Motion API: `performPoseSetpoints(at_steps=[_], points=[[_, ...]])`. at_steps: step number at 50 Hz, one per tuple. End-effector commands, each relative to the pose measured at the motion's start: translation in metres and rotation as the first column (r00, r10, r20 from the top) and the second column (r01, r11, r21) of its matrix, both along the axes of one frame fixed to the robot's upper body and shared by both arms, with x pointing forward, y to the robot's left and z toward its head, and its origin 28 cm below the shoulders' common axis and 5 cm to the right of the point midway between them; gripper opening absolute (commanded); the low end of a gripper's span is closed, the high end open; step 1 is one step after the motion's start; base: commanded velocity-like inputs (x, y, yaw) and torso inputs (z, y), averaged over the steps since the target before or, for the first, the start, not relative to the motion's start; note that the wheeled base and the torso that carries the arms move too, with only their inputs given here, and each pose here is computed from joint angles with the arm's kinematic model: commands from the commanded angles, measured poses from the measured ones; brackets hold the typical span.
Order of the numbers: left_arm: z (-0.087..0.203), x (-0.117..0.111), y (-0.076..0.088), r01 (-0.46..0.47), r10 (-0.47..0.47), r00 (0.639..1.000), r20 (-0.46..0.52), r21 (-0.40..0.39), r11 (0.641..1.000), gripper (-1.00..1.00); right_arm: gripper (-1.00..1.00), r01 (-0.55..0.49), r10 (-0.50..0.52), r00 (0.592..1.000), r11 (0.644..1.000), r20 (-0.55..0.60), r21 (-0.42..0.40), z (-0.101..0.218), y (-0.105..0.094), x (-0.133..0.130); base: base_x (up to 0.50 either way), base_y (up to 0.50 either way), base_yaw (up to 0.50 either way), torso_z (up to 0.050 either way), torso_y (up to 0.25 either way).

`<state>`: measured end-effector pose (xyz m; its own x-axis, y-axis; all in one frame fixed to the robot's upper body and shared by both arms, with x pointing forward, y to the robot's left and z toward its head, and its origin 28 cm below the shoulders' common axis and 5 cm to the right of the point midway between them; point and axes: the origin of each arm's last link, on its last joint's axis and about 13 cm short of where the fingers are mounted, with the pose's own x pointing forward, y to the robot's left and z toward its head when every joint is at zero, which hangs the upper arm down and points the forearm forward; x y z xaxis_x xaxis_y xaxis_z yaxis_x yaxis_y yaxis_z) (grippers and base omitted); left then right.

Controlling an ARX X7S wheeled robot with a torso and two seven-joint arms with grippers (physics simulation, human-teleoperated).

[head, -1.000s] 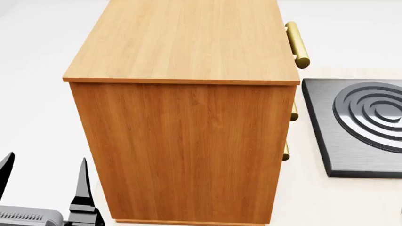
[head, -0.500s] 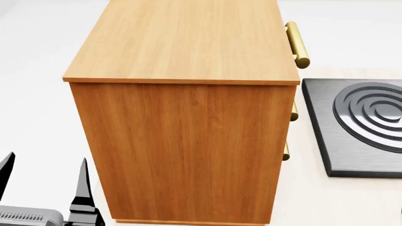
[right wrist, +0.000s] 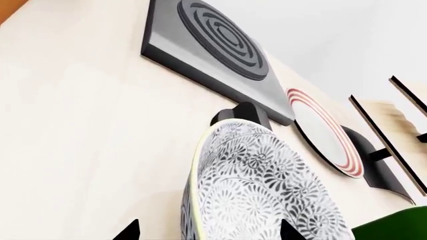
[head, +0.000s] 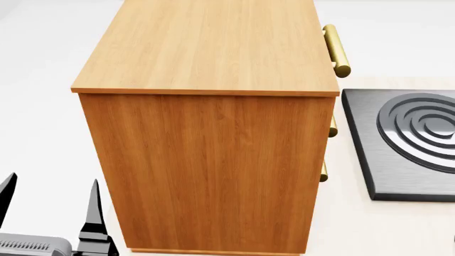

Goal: Put the bowl on the top of the cabinet.

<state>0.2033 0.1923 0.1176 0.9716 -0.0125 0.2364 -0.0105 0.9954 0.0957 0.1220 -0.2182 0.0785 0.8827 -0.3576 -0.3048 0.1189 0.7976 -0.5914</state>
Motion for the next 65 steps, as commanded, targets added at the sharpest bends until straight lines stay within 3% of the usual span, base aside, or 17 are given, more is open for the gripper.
performPoseSetpoints(at_steps=[1,65], points=[[-0.0004,0.0,0.0001,-0.001,0.001,1.0,-0.001,-0.001,1.0,1.0,1.0,0.002,-0.002,1.0,1.0,-0.005,0.003,-0.0024,-0.0003,0.0007,0.0,0.0,0.0,0.0,0.0],[-0.0004,-0.0004,-0.0005,-0.001,0.001,1.0,-0.003,0.001,1.0,1.0,1.0,0.017,-0.017,1.0,1.0,-0.018,0.011,-0.0088,-0.0032,0.0048,0.0,0.0,0.0,0.0,0.0]])
